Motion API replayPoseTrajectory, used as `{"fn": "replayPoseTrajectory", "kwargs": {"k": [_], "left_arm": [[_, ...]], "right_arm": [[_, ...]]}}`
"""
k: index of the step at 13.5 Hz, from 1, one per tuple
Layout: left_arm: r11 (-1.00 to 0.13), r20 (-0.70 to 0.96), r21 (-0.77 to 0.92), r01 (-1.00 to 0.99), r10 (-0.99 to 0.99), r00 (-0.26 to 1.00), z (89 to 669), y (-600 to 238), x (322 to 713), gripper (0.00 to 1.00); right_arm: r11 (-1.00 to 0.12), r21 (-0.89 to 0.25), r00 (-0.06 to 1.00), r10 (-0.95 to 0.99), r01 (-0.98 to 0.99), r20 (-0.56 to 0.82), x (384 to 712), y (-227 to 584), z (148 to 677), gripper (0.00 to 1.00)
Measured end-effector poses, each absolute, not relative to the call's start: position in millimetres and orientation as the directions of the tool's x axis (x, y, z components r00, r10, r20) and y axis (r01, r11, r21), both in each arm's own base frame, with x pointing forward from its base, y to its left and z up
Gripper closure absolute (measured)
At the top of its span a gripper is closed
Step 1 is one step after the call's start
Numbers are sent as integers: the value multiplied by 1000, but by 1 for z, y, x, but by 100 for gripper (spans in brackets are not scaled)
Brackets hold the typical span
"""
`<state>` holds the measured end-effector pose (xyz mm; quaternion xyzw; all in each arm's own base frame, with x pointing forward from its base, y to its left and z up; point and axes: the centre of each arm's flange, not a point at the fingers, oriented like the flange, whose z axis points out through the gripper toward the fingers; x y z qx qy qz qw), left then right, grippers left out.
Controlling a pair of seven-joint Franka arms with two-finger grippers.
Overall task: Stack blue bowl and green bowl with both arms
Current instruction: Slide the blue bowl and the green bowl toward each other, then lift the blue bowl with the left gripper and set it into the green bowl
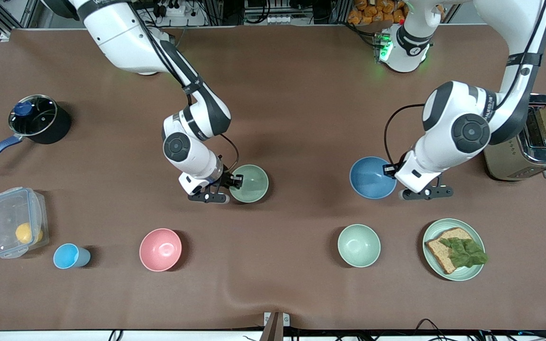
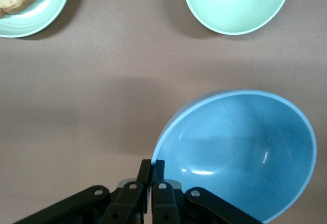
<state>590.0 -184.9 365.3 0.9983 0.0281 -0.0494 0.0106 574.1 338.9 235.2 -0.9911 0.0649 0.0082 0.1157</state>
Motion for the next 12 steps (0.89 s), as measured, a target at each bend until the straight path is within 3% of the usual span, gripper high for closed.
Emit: {"fn": "replayPoseTrajectory", "kwargs": {"k": [3,5,9,12], "left_arm": [[-995,-78,25,93,90,993,376,-212,590,96],[-991,-58,40,128,126,990,387,-256,586,96],[-972,-80,68,223,217,973,373,-371,566,96],[-953,-121,70,294,285,951,339,-430,557,96]], "right_arm": [[-937,-222,963,-260,-269,-71,586,317,291,14],[-863,-213,889,-445,-458,-107,590,307,307,0],[-646,-133,659,-728,-752,-189,595,313,269,0],[-545,-98,553,-807,-833,-208,608,313,243,0]]}}
